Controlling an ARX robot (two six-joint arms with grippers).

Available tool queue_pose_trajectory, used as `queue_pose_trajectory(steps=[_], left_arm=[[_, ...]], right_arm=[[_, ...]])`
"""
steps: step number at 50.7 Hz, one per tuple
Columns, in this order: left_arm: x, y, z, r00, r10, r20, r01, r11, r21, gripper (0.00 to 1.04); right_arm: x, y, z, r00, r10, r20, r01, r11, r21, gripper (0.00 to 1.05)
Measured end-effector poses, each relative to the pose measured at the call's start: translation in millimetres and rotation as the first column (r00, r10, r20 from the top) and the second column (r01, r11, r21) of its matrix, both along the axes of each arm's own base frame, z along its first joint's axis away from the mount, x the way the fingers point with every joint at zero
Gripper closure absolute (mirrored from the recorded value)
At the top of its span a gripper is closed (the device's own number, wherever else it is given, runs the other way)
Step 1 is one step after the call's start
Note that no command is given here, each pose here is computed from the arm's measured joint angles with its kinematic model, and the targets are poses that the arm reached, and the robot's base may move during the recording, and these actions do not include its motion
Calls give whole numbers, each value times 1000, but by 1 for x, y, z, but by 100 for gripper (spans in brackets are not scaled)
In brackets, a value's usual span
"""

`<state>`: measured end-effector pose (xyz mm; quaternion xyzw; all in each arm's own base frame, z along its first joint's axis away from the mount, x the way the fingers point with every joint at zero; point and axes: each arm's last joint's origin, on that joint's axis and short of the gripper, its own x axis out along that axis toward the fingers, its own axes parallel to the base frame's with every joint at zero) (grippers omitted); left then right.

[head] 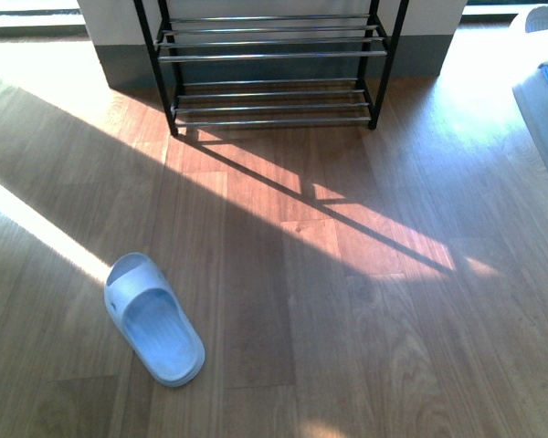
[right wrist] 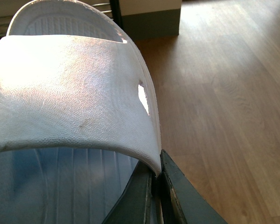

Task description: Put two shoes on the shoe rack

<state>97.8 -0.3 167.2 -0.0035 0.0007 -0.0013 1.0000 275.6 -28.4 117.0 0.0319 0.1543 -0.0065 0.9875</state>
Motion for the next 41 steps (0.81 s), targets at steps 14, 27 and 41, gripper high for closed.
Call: queue_pose_trajectory(steps=[14,27,41], left_arm=[[20,0,0,822,420,-384,-491,865,-105,9],[120,0,-14,787,353,-506,-499,847,-184,9],[211,-27,-147,493,322,-808,-474,878,62,9]], right_arm=[[0,-2,0,1000,-10,1,10,1000,-1,103],[0,-2,0,1000,-9,0,9,1000,0,103],[0,-2,0,1000,-7,0,7,1000,-1,103]])
